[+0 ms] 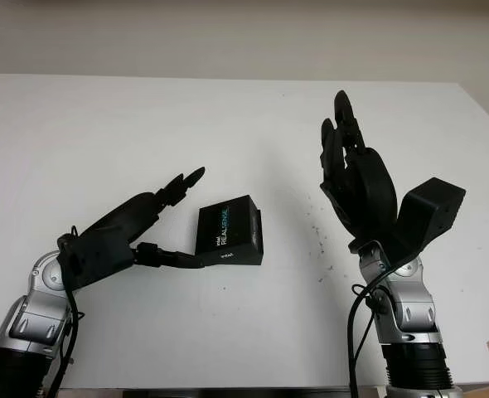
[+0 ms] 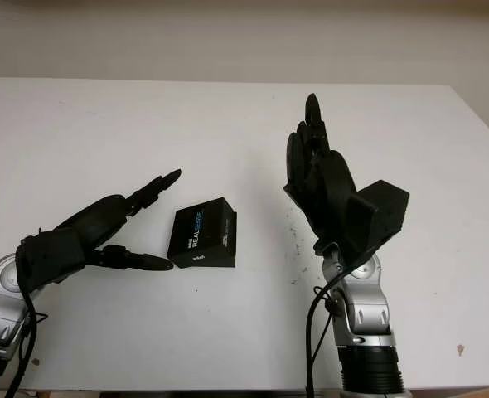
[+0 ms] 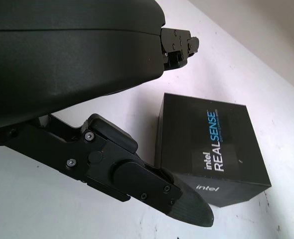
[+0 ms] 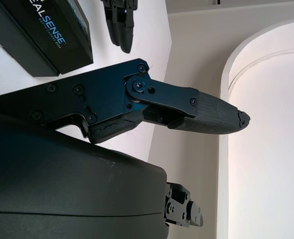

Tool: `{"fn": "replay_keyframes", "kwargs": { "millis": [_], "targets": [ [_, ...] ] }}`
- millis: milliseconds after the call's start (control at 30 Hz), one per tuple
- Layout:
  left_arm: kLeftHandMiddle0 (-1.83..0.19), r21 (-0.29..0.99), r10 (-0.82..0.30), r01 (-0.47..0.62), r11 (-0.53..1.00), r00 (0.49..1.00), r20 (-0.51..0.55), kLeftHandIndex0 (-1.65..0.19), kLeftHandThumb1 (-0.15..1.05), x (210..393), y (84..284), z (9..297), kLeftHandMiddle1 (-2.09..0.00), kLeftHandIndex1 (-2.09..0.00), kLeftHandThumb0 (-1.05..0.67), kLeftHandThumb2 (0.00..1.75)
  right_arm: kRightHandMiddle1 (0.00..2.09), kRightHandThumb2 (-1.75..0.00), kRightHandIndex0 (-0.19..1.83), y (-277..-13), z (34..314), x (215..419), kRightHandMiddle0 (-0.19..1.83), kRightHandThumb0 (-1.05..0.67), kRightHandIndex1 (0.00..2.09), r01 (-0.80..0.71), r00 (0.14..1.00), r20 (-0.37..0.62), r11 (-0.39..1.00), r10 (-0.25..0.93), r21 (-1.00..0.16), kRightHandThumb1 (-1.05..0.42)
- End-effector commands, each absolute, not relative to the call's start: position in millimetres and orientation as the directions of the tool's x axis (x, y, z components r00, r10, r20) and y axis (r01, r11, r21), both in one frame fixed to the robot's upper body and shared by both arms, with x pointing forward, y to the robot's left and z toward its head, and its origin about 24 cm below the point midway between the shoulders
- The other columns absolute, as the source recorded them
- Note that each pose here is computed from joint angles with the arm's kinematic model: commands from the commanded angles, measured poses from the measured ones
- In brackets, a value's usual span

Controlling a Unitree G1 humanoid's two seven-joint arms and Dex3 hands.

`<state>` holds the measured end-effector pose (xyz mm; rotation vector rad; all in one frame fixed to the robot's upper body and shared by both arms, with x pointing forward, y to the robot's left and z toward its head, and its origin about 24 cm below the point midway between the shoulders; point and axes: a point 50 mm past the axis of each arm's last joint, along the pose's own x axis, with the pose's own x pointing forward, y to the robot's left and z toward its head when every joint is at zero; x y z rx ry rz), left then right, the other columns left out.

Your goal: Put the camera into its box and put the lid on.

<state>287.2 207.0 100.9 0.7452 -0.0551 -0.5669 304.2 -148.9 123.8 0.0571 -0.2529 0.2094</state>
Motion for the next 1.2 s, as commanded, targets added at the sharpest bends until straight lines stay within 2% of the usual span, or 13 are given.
{"fn": "replay_keyframes", "kwargs": {
  "millis": [0, 333, 733, 1033, 1167],
  "targets": [
    [0.07, 0.662, -0.527, 0.469, 0.584, 0.840, -0.129, 0.13, 0.84, 289.7, 202.0, 108.1, -0.05, -0.01, -0.81, 0.05, 0.00, -0.68, -0.19, -149.8, 127.0, 304.2, -0.19, -0.80, 0.00, -0.208, 0.943, 0.268, 0.978, 0.196, 0.016, -1.05],
    [0.05, 0.655, -0.537, 0.470, 0.591, 0.836, -0.116, 0.13, 0.83, 293.6, 194.2, 105.5, -0.06, -0.04, -0.78, 0.05, 0.00, -0.66, -0.19, -149.8, 126.6, 303.4, -0.19, -0.84, 0.00, -0.216, 0.945, 0.255, 0.976, 0.207, 0.006, -1.05],
    [-0.02, 0.684, -0.544, 0.424, 0.594, 0.838, -0.047, 0.06, 0.85, 295.5, 183.7, 100.9, -0.09, -0.07, -0.77, 0.06, 0.00, -0.66, -0.19, -150.7, 125.5, 303.2, -0.19, -0.82, 0.00, -0.214, 0.946, 0.253, 0.977, 0.204, 0.013, -1.05],
    [-0.09, 0.715, -0.538, 0.403, 0.571, 0.841, -0.045, 0.00, 0.85, 295.8, 179.1, 97.5, -0.12, -0.09, -0.78, 0.05, 0.00, -0.62, -0.19, -150.2, 125.9, 302.9, -0.19, -0.84, 0.00, -0.201, 0.949, 0.253, 0.979, 0.189, 0.021, -1.05],
    [-0.10, 0.734, -0.536, 0.412, 0.539, 0.841, -0.078, 0.00, 0.86, 295.8, 177.3, 96.9, -0.13, -0.09, -0.77, 0.05, 0.00, -0.63, -0.19, -150.4, 126.3, 302.6, -0.19, -0.83, 0.00, -0.203, 0.948, 0.253, 0.979, 0.192, 0.015, -1.05]
  ]
}}
